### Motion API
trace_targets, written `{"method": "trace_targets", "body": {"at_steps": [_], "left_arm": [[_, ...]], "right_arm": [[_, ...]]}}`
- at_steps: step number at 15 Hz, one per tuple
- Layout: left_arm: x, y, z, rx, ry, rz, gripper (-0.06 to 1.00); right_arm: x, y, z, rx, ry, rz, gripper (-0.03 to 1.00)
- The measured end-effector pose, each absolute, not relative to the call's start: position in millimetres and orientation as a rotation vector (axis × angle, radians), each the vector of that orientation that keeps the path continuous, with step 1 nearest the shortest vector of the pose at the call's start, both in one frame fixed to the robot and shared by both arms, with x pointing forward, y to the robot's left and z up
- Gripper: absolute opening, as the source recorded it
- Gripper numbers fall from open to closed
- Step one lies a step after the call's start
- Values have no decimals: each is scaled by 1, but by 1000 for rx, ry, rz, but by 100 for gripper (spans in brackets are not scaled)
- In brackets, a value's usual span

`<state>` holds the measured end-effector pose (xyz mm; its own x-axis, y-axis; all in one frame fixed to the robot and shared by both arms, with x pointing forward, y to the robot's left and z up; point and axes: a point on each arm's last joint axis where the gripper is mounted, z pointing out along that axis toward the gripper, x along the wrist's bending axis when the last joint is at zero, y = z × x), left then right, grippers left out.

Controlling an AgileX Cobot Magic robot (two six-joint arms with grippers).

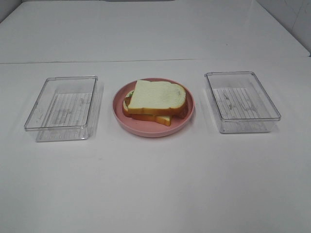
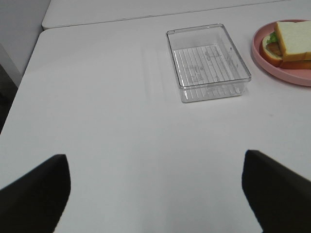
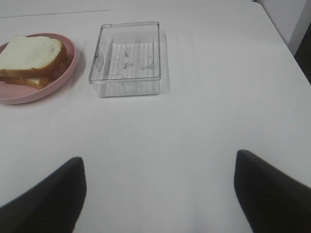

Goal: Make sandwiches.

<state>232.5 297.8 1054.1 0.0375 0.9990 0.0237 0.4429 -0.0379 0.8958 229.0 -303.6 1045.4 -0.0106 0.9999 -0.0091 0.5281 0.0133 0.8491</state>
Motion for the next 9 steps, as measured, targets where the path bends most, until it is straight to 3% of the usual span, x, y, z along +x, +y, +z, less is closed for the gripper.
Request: {"method": "trace_targets", "body": {"at_steps": [9], "left_arm": [[233,298,1054,1579,1499,956,90]], "right_arm": [[229,-304,1045,1593,1616,887,78]]}}
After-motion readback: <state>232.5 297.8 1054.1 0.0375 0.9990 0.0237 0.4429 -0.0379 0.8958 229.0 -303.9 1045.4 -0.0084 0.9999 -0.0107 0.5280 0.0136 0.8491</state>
